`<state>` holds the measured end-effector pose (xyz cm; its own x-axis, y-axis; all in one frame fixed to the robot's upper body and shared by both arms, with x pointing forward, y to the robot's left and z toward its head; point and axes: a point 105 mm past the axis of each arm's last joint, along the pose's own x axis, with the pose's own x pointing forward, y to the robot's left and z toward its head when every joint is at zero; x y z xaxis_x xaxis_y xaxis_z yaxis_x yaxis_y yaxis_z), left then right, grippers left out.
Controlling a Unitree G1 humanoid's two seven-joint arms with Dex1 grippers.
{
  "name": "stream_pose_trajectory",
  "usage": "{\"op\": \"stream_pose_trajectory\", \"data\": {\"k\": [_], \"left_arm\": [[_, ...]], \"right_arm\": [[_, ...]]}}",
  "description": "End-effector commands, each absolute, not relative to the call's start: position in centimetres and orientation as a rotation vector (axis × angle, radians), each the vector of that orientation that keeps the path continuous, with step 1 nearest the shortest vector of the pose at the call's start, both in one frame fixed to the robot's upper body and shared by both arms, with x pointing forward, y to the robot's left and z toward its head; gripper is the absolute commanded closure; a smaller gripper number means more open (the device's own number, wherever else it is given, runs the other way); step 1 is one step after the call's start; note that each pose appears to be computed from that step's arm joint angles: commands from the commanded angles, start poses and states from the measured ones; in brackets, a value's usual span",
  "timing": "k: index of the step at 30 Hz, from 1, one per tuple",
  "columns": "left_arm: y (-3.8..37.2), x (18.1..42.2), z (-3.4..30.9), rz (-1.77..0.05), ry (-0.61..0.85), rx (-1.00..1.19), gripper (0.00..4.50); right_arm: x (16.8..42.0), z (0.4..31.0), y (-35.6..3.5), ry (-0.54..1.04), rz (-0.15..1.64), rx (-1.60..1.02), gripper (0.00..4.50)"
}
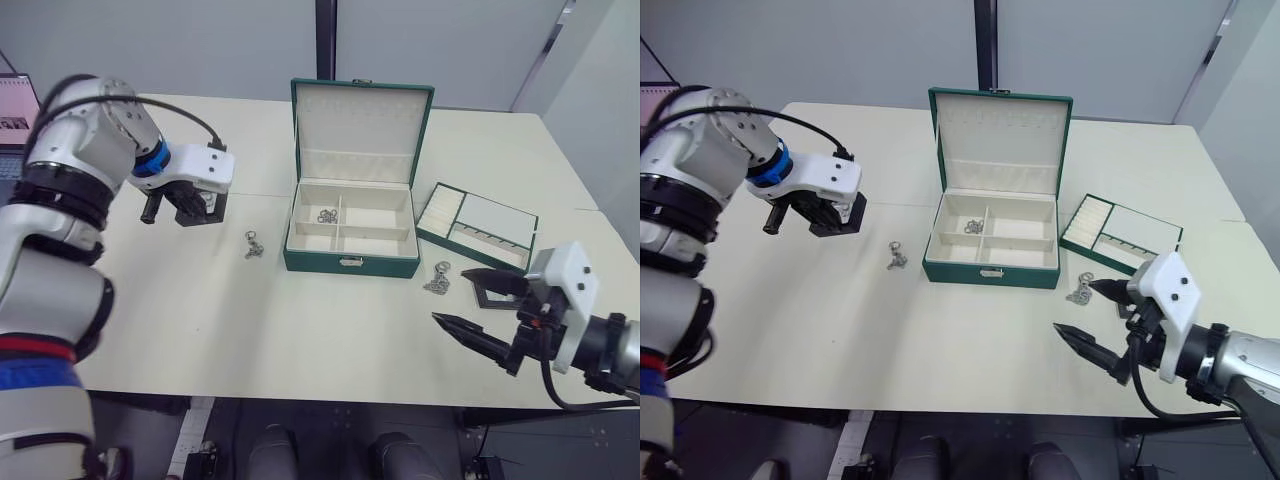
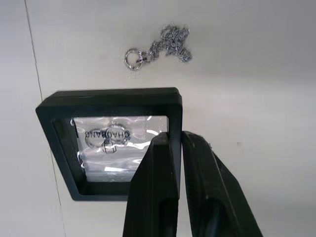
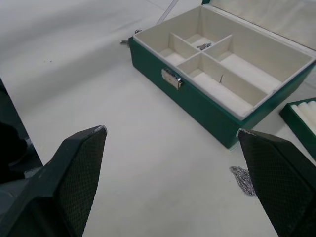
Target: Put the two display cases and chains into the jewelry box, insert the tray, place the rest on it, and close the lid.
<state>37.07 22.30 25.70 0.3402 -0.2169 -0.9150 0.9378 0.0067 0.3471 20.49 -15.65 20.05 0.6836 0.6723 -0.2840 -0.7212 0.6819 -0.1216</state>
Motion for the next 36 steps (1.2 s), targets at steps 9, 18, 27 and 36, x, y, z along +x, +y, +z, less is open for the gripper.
{"op": "stream_pose_trajectory", "data": {"k": [9, 18, 27, 36], "left_arm": [[15.8, 35.2, 28.5, -1.248, 0.629, 1.121, 4.46], [8.8, 37.7, 28.7, -1.299, 0.505, 1.145, 4.46], [3.8, 39.9, 27.7, -1.274, 0.416, 1.114, 4.46], [0.7, 40.7, 25.6, -1.288, 0.360, 1.081, 4.46]], "right_arm": [[20.1, 20.8, -16.3, 0.159, 0.724, -0.246, 0.00], [20.3, 20.0, -16.9, 0.141, 0.639, -0.210, 0.00], [20.1, 19.8, -17.6, 0.111, 0.575, -0.212, 0.00], [19.8, 19.9, -18.1, 0.092, 0.529, -0.241, 0.00]]}}
